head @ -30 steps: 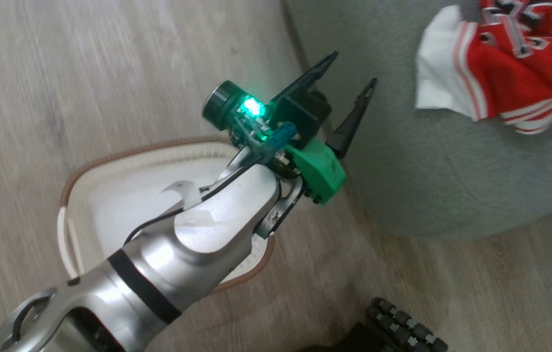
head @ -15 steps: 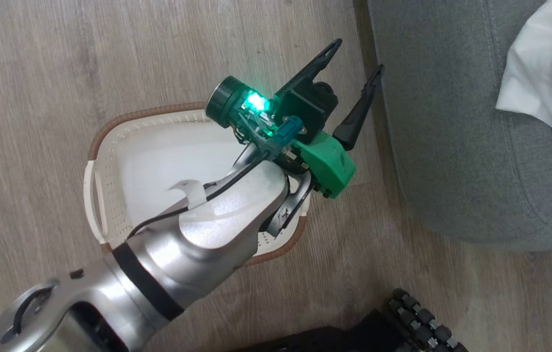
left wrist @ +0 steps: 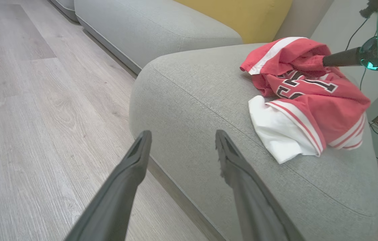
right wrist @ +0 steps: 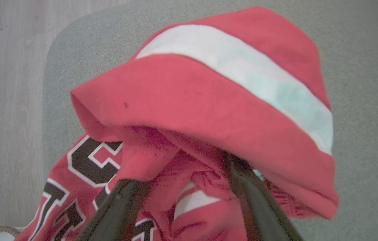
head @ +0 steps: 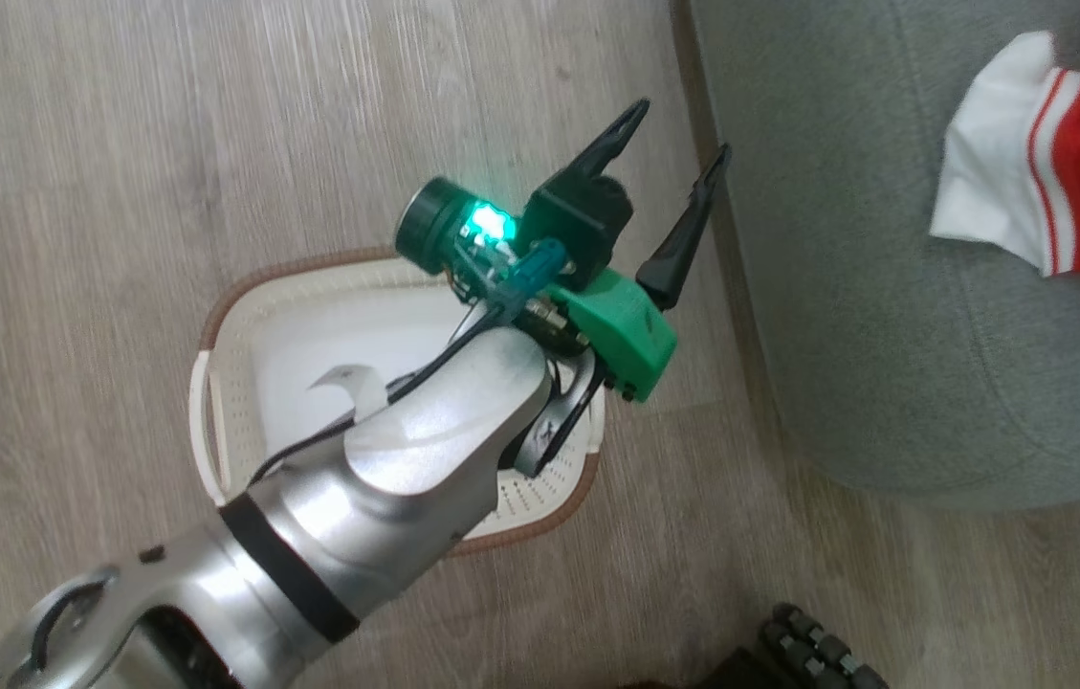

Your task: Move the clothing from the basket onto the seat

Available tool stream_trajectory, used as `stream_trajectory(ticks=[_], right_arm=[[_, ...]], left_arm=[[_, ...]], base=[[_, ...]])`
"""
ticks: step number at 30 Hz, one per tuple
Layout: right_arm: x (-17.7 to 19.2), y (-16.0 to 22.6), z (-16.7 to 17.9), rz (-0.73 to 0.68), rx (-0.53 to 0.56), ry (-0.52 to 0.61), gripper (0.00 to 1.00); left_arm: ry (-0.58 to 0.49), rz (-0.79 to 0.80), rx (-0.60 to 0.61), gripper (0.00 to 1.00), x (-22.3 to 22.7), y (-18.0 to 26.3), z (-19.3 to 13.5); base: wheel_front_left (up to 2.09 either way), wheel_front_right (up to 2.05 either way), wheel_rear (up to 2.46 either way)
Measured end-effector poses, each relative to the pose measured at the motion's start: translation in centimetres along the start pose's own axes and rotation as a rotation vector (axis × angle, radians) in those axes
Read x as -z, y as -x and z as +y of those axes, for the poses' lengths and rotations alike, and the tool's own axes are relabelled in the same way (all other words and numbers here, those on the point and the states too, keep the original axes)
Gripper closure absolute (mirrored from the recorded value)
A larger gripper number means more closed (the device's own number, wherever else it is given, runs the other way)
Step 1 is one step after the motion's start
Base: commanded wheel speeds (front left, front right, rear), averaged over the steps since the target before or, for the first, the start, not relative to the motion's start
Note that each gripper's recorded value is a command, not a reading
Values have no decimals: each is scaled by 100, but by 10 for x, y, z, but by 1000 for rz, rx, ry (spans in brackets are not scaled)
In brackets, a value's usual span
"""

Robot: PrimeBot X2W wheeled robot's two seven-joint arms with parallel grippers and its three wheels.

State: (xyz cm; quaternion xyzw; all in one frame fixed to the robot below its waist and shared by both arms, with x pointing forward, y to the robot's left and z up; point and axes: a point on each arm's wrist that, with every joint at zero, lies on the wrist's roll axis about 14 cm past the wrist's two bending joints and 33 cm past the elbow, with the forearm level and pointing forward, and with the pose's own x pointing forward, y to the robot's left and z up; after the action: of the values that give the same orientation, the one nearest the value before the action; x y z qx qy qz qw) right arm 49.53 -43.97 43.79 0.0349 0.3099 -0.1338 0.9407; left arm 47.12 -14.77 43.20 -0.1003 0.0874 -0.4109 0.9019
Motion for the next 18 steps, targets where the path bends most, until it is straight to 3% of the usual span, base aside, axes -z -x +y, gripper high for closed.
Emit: stream_trajectory(ticks=[8,14,18], right_arm=[[-5,35,7,18,-47,35,0],[-34,78,15,-114,-105,127,0],[-63,116,35,-287,-189,161,0]], left_arm=[[-1,-23,5,0,-21,15,-17],[-3,-60,-26,0,-45,38,-22],[-22,-108,-53,0,-67,60,-26]], base=[[0,0,0],[0,0,0],[0,0,0]])
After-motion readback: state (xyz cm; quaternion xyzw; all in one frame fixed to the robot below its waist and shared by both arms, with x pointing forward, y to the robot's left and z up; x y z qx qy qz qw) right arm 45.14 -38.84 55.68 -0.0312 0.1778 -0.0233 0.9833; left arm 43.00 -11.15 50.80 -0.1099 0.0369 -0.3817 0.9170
